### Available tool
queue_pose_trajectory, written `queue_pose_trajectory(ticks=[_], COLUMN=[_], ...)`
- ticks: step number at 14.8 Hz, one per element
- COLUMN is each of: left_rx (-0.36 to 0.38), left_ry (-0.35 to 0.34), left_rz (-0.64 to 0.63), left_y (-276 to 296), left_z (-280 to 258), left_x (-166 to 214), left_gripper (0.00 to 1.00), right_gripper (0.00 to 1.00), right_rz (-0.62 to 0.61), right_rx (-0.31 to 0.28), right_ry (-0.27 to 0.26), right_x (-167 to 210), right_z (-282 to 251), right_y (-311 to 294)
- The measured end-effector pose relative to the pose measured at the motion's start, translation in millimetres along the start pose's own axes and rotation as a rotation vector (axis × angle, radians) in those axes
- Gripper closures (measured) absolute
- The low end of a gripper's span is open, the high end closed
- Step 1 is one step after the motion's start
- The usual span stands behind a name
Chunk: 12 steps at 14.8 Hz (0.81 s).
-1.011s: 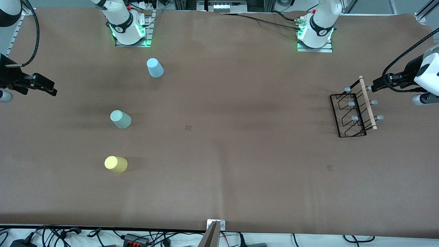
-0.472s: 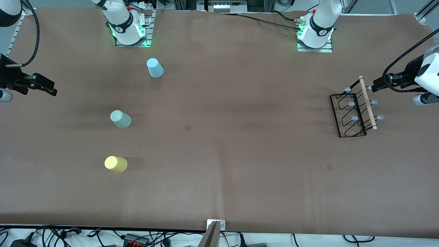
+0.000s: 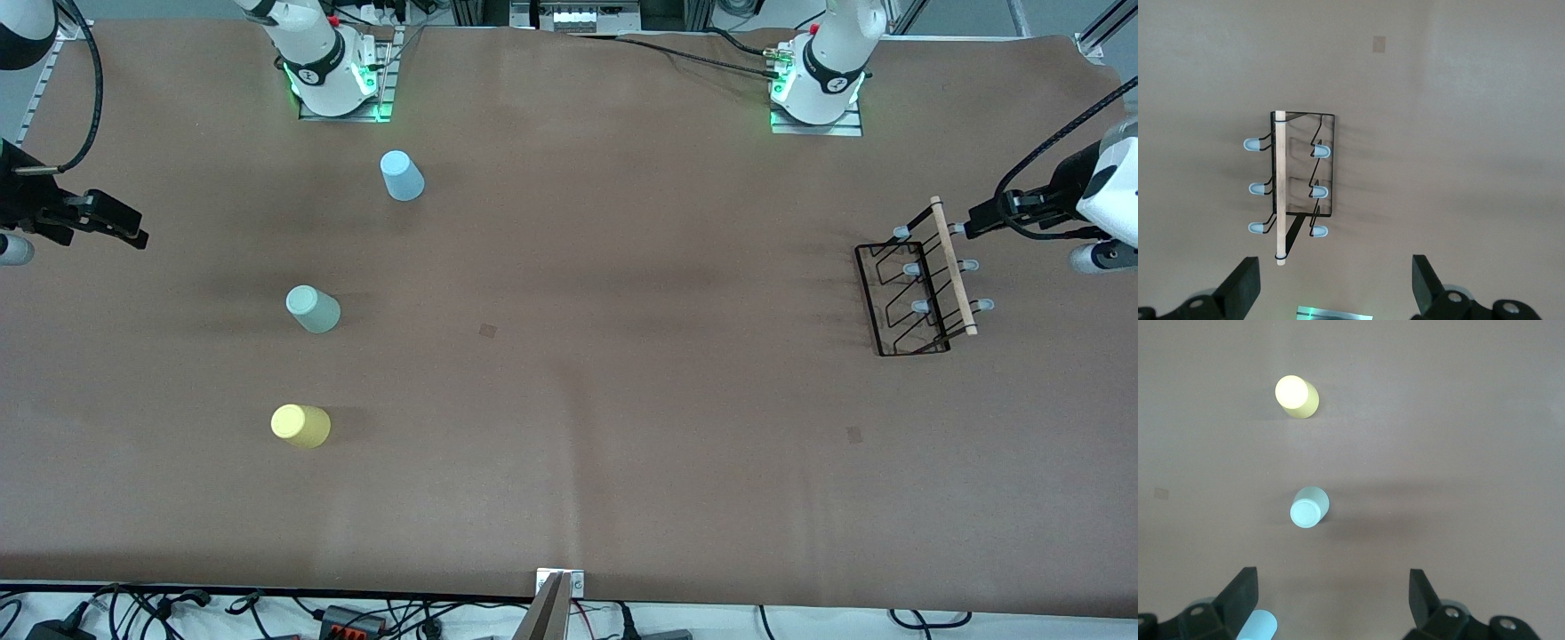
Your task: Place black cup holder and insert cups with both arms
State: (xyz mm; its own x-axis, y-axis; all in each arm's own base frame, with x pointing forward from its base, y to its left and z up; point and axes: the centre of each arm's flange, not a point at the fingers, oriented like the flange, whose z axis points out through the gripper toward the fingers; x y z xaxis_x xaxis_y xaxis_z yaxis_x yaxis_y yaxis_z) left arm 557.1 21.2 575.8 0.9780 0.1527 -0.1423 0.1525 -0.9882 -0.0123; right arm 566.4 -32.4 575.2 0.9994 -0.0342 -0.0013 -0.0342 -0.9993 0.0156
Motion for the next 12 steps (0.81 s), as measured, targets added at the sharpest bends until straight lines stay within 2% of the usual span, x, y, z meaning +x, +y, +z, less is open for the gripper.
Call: queue_pose_trajectory(ticks=[7,12], left_rx=[-0.006,-0.017], left_ry=[-0.009,0.014], left_rz=[-0.011,0.062], left_y=[-21,-67], left_z=[26,106], left_x=[18,34], left_gripper=[0.00,0.00], right_gripper=[0.00,0.00], right_rz=[0.000,0.000], right_rx=[0.000,0.000], right_ry=[0.000,-0.004], right_x=[0,1], right_z=[0,2], right_y=[0,0])
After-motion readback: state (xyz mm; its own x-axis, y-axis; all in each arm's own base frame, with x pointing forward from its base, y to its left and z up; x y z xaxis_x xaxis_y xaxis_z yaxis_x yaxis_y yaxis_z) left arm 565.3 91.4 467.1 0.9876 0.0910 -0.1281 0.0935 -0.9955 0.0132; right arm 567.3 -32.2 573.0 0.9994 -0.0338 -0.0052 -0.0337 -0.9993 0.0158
